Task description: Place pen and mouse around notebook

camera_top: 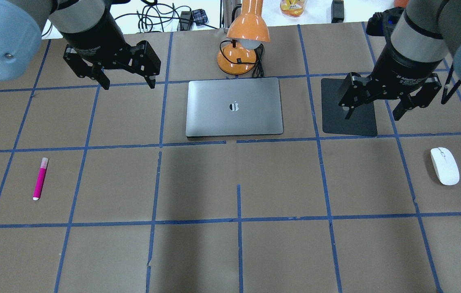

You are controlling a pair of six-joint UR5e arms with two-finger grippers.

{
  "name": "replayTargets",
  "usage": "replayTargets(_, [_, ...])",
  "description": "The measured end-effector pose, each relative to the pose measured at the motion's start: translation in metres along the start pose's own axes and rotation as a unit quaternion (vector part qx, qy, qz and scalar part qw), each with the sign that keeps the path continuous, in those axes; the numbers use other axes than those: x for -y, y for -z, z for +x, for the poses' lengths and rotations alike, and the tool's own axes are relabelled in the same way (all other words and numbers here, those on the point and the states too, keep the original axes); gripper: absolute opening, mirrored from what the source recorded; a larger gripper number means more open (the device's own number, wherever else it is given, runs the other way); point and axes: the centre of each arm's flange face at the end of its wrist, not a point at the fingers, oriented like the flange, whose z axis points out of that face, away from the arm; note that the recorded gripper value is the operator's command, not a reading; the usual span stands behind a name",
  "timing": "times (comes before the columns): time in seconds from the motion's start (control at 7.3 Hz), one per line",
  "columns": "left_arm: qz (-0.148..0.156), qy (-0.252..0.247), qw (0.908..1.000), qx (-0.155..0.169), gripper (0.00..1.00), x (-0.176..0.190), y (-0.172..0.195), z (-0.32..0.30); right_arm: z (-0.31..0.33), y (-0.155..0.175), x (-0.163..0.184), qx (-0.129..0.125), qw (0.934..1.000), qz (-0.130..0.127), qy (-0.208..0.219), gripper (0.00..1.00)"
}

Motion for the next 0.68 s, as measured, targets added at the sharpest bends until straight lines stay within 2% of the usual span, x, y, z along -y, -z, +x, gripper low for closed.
replayTargets(0.68, [-0.002,-0.001,1.0000,0.003,1.00,-0.0015,-0.0005,-0.0016,0.0015,-0.0022,0.0006,-0.001,1.0000,-0.004,0.002,1.00])
